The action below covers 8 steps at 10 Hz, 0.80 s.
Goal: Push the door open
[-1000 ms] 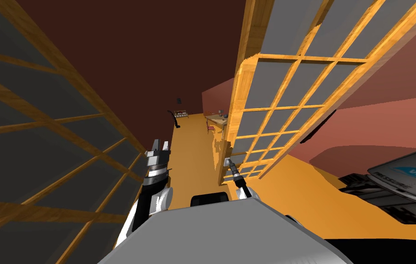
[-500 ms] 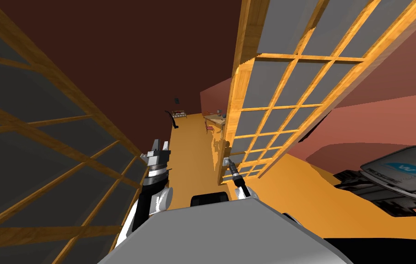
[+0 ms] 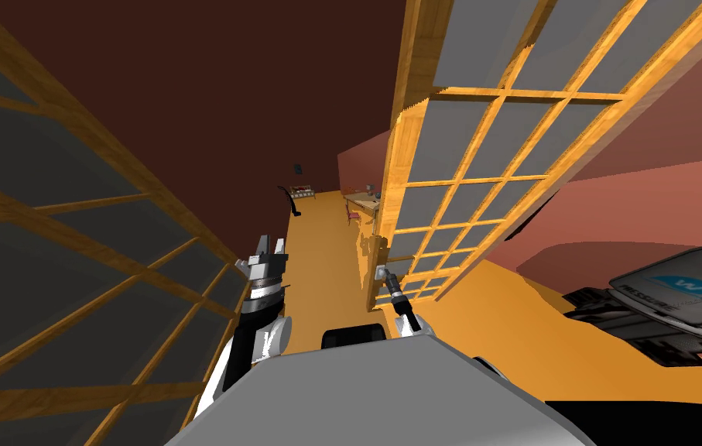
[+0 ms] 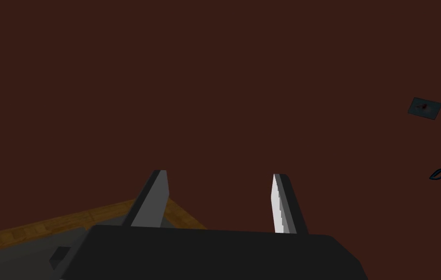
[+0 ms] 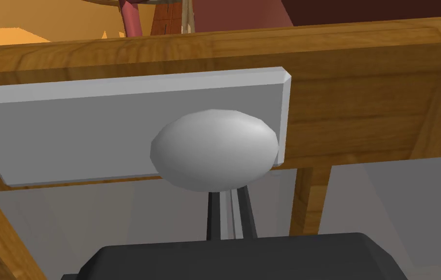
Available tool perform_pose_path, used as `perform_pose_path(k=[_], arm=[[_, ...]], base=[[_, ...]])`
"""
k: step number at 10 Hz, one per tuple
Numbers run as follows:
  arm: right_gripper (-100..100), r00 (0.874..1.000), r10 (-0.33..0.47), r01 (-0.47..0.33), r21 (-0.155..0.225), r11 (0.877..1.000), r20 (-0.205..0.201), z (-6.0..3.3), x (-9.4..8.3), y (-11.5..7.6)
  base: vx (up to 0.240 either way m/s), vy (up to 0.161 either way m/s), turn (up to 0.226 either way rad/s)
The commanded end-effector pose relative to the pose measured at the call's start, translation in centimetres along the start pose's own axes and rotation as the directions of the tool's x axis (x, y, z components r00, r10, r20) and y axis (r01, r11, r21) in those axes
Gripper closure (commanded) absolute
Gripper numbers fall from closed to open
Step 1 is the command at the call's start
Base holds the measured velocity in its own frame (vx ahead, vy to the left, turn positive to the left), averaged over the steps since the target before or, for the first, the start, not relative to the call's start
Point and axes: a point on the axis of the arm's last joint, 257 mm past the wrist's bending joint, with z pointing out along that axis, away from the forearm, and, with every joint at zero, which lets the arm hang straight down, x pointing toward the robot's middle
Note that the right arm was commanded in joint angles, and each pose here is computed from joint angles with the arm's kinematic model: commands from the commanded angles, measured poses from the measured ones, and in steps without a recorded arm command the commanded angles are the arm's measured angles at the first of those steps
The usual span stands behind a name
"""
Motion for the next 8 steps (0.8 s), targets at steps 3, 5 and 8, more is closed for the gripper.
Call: perform_pose_path(k=[3,5,8], arm=[[-100,0.989,0.144,-0.144,-0.004,0.990,0.016,0.06,0.47,0.00],[-100,0.979,0.201,-0.201,-0.007,0.980,0.021,0.10,0.58,0.03],[-100,0.952,0.305,-0.305,-0.016,0.952,0.033,0.19,0.85,0.11]], base=[[-0.054,-0.031,0.054],[-0.039,-0.017,0.029],[-0.045,-0.024,0.050]])
